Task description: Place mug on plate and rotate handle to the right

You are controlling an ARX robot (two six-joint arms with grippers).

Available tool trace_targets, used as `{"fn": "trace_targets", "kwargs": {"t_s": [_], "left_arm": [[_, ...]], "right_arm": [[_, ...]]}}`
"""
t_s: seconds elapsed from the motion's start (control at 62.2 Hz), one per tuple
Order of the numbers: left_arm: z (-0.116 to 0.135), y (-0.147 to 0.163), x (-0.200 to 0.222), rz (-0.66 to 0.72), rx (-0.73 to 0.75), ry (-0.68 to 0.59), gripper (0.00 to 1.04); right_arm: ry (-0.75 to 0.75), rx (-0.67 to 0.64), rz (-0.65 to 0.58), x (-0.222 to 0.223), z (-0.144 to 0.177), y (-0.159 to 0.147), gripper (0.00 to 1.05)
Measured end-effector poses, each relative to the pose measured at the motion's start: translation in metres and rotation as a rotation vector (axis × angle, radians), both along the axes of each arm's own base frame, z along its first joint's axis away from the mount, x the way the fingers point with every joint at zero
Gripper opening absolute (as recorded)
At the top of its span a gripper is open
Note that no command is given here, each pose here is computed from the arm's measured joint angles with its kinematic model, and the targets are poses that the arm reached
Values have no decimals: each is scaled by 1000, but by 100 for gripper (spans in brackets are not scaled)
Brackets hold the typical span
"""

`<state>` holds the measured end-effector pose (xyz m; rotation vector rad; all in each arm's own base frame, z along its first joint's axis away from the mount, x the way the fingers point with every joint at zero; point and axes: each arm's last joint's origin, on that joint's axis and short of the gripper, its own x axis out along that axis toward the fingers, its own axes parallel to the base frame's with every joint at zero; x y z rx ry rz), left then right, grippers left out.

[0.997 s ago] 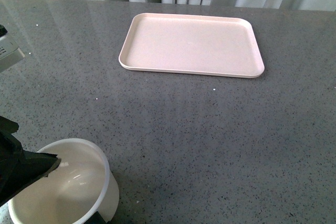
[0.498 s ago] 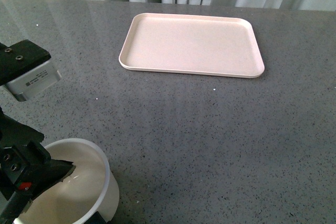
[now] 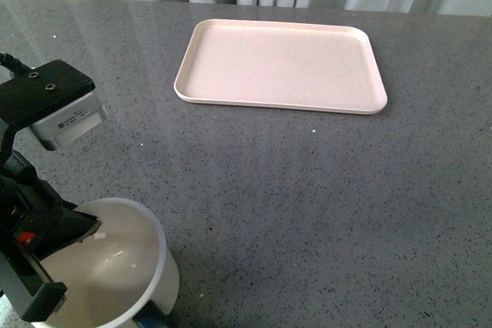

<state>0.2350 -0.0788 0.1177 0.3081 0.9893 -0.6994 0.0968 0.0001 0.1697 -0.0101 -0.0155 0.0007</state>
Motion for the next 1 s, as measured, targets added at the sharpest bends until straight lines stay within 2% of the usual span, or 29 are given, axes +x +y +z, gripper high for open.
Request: {"fn": "trace_targets", "kwargs": {"t_s": [0.241,0.402,0.514,0.707,0.884,0.997], "left_arm": [[19,-9,-3,-30,5,-11,2],[44,-16,18,-31,-9,-69,2],[64,-27,51,-37,-23,-126,2],[80,-52,109,-63,-53,-166,2],[89,-77,158,-83,-59,-185,2],[84,-98,191,-113,-51,-167,2]], "right_arm": [[0,0,0,0,0,0,96],[0,0,0,0,0,0,96],[0,0,0,0,0,0,96],[0,0,0,0,0,0,96],[0,0,0,0,0,0,96],[0,0,0,0,0,0,96]]}}
